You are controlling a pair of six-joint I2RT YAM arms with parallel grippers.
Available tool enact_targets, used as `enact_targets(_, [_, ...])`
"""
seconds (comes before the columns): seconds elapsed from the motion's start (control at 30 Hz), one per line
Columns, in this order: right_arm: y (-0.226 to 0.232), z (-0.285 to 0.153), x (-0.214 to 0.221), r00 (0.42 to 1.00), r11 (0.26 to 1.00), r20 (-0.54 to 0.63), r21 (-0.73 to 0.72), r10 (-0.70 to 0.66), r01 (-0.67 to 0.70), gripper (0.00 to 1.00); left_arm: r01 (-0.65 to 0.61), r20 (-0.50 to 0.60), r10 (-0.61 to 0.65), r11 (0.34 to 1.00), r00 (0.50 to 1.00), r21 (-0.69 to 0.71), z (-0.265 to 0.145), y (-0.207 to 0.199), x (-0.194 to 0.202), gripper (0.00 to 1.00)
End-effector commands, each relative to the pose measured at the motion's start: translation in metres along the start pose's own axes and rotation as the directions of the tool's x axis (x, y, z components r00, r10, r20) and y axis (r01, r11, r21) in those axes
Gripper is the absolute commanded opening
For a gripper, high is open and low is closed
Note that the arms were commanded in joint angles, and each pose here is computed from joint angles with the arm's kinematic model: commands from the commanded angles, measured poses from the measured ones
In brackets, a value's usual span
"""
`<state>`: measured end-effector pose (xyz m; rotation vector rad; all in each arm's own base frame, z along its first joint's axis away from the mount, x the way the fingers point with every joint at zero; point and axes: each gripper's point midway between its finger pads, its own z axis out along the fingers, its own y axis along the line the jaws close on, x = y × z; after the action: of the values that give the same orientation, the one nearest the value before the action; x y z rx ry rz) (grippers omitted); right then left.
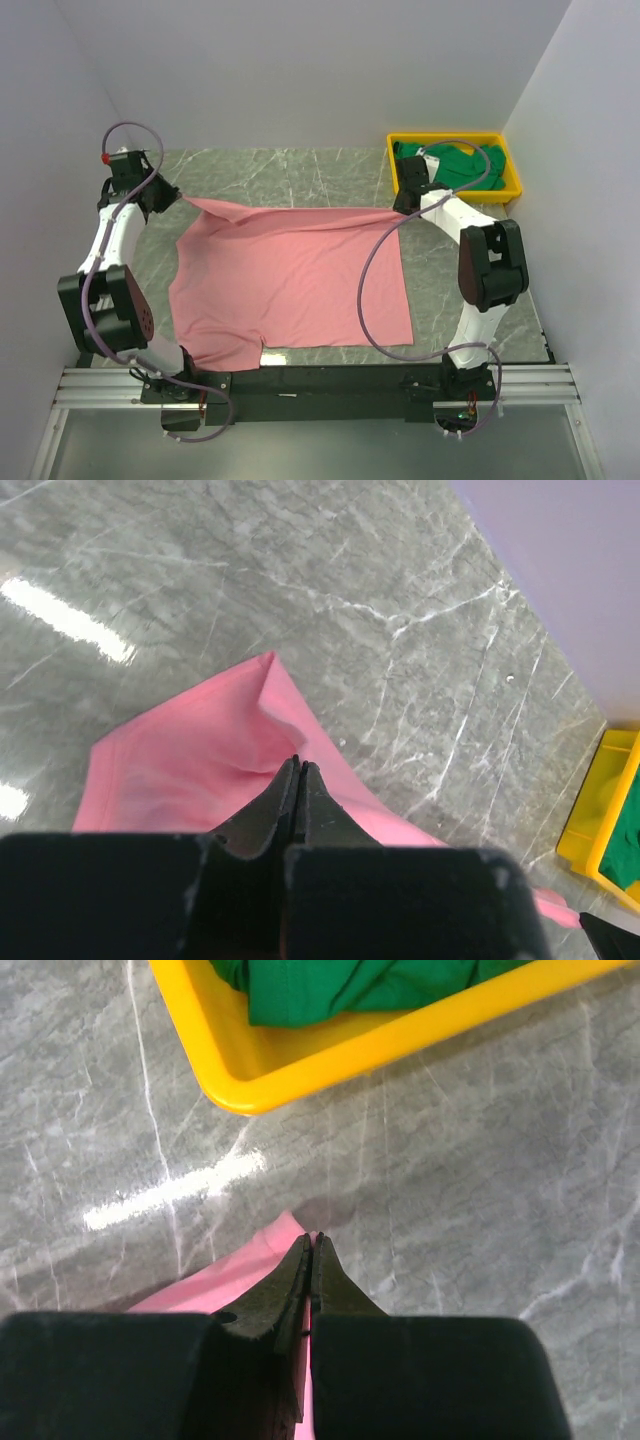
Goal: Fold and stack the t-shirts
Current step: Fold the tshirt
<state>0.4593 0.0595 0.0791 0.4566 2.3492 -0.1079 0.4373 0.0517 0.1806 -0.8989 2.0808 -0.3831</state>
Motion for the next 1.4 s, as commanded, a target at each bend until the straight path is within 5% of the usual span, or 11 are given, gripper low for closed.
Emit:
enact_targets(0.0, [-0.003,-0.016,-0.021,0.997,1.000,0.080,-0.010,0.019,-0.018,0.00,0.019,0.080,-0.019,1.000,0.997,0.008,-0.023,-0.001,-0.008,0.01])
enact_targets(0.47, [0.006,-0.016,0.019,0.999,0.999,0.036,-0.032,-0.023,0.024,0.02,0.158,0.192,-0.145,0.986,0.971,-0.055,-0.050,0.045,0.003,0.01])
enact_targets(0.93, [-0.002,-0.011,0.052,0.999,1.000,-0.046,-0.001,0.018,-0.018,0.06,0.205,0.086,-0.199,0.977,0.976,-0.061,-0.041,0.068,0.055,0.01])
enact_targets(1.13, [-0.008,-0.015,0.065,0.997,1.000,-0.073,-0.001,0.026,-0.026,0.17,0.216,0.075,-0.209,0.973,0.975,-0.086,-0.040,0.079,0.067,0.01])
enact_targets(1.37, [-0.013,-0.034,0.073,0.996,0.999,-0.080,-0.035,0.031,-0.034,0.49,0.193,0.071,-0.188,0.979,0.980,-0.063,-0.049,0.076,0.071,0.01])
